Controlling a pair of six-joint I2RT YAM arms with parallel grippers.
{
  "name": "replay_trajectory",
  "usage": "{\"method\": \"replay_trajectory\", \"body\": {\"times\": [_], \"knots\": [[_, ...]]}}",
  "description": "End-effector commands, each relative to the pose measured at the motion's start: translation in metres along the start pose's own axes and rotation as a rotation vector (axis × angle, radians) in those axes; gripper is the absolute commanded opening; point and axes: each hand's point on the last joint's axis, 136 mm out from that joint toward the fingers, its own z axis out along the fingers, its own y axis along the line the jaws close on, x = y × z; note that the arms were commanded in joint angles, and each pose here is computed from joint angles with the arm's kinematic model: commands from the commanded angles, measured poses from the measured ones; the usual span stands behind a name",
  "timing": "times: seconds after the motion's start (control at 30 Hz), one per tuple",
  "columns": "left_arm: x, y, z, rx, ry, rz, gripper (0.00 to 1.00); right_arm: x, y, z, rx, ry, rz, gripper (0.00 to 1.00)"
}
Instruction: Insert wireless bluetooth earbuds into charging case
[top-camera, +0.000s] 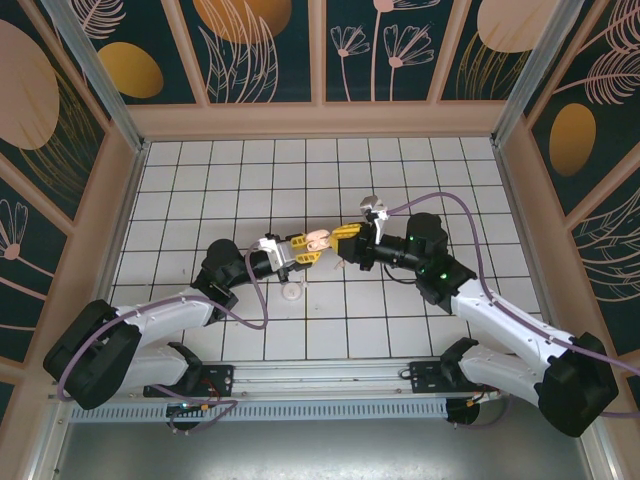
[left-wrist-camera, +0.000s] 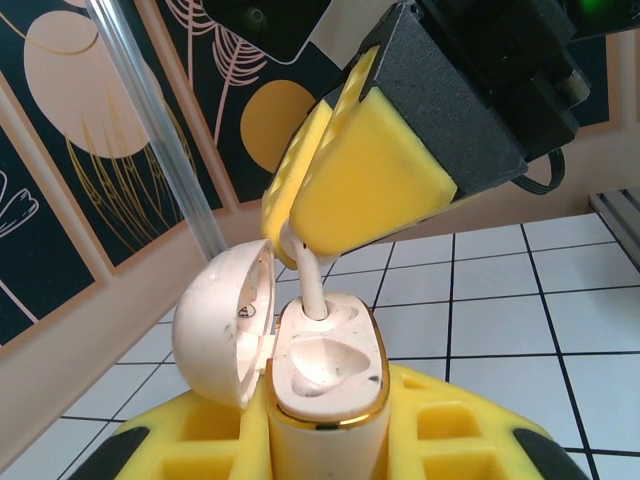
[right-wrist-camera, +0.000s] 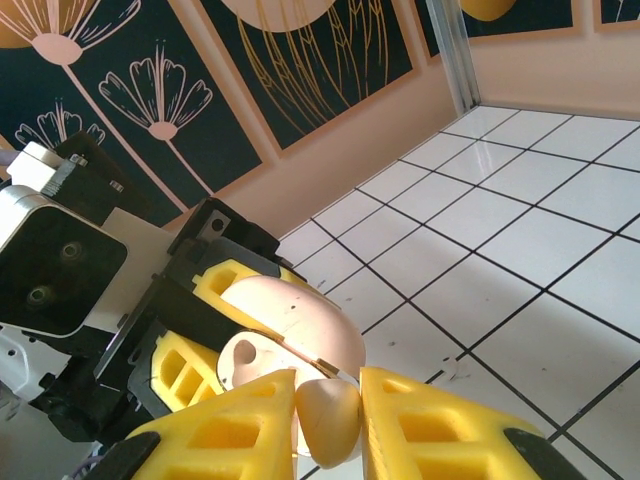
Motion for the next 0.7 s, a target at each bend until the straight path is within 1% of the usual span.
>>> {"method": "replay_trajectory", "body": {"times": [0.0,0.67], "knots": [[-0.010,-0.001,-0.001,-0.004,-0.029,0.025,0.15,-0.010,-0.002,0.002,0.029,-0.015,-0.037,0.21],[-0.012,0.000,0.000,-0.009,-0.013,0.044,0.15,0.005,-0.012,0.014,0.148,0.131,-0.091,0.21]]}}
